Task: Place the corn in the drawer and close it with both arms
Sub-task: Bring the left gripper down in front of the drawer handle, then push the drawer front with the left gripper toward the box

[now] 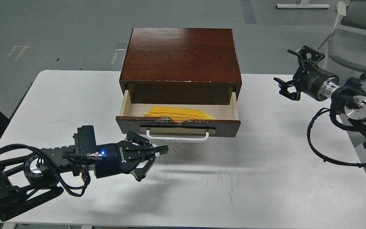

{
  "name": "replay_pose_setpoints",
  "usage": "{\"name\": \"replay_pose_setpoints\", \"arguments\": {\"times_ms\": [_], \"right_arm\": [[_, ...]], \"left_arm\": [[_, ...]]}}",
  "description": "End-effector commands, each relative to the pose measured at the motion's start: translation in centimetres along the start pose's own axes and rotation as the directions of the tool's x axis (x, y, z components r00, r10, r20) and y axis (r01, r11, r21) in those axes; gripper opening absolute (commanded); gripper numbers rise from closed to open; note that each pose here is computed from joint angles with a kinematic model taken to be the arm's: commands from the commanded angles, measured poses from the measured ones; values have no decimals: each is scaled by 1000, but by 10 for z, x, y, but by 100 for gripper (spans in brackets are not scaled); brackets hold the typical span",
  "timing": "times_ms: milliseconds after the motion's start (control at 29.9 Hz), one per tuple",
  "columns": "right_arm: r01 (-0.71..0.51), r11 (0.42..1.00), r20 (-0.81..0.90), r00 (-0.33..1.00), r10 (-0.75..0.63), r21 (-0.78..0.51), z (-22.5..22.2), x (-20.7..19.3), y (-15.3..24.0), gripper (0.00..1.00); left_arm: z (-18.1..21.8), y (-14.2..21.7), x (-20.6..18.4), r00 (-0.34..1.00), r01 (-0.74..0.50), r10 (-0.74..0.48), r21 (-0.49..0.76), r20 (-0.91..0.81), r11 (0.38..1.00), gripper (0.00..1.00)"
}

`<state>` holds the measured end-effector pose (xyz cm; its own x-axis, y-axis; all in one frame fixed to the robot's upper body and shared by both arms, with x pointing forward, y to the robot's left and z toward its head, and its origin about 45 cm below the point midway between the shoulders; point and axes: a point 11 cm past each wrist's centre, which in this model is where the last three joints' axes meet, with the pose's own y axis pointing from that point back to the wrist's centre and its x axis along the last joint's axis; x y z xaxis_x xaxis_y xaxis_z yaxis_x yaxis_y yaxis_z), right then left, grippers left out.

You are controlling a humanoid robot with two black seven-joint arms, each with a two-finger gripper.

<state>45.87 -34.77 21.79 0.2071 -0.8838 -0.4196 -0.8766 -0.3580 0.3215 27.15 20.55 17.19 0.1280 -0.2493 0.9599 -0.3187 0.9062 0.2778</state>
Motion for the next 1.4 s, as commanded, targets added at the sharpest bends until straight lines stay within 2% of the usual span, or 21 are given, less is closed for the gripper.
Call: {"name": "replay_pose_setpoints", "arguments": {"times_ms": [0, 234, 768, 1369], "right_arm": [[-1, 1000, -1, 1000, 1, -3, 1, 0, -1, 96], [1, 1000, -1, 1000, -1, -3, 1, -1, -1, 96], [10, 1000, 6, 1000, -10, -6, 5, -12, -8, 96], [2, 1000, 6, 1000, -2, -9, 6, -8, -6, 96]], "left_arm": [[-2, -2, 2, 1000, -12, 12, 5, 2, 1000, 0], [-4, -7, 10, 999, -48, 48, 16, 4, 999, 0], [-9, 1, 1, 1000, -15, 15, 36, 0, 999, 0], [-20, -4, 0, 1000, -11, 11, 59, 0, 998, 0]]}}
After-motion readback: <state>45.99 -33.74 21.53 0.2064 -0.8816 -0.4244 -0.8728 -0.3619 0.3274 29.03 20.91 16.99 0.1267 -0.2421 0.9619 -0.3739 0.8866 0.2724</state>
